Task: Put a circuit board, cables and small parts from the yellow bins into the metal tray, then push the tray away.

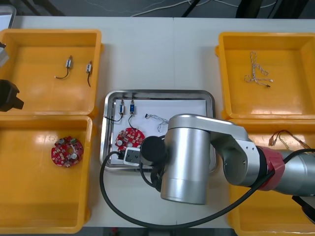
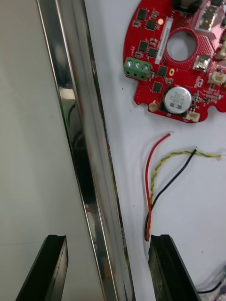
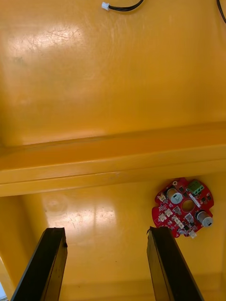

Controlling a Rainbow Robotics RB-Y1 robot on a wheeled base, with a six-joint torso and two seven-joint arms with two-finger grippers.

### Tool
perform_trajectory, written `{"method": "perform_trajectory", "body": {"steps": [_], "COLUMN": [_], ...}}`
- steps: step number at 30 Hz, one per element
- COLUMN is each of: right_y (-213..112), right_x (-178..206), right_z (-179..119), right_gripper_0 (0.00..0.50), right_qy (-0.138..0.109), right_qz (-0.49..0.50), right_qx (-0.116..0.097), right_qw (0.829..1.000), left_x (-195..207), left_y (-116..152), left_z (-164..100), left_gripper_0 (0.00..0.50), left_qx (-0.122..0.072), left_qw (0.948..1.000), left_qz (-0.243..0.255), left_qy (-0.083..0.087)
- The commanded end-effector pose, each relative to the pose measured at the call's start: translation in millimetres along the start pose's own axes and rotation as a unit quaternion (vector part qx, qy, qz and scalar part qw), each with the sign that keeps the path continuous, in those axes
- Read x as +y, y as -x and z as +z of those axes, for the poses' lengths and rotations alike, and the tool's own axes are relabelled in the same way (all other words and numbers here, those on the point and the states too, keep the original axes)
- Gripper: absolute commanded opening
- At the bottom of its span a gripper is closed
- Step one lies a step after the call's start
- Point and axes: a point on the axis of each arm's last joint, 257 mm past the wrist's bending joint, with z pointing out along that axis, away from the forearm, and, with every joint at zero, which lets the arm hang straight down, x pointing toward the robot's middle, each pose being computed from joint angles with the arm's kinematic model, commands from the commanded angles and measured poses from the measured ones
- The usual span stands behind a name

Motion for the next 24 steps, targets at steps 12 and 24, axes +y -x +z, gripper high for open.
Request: {"method": "perform_trajectory", "body": {"steps": [12, 24], "right_y": [12.7, 20.8], "right_x": [19.2, 19.0], "right_z": [24.1, 33.0], "right_gripper_0": [0.500, 0.500], "right_qy": [-0.018, -0.032], "right_qz": [-0.085, -0.089], "right_qx": [0.000, 0.002], "right_qw": [0.996, 0.995], "left_x": [11.0, 9.1], "left_y": [4.4, 4.0], "left_z": [-12.2, -12.2], "left_gripper_0": [0.500, 0.500], "left_qx": [-0.023, -0.024], "left_qw": [0.9994, 0.9994], "left_qz": [-0.017, -0.015], "left_qy": [0.021, 0.020]}}
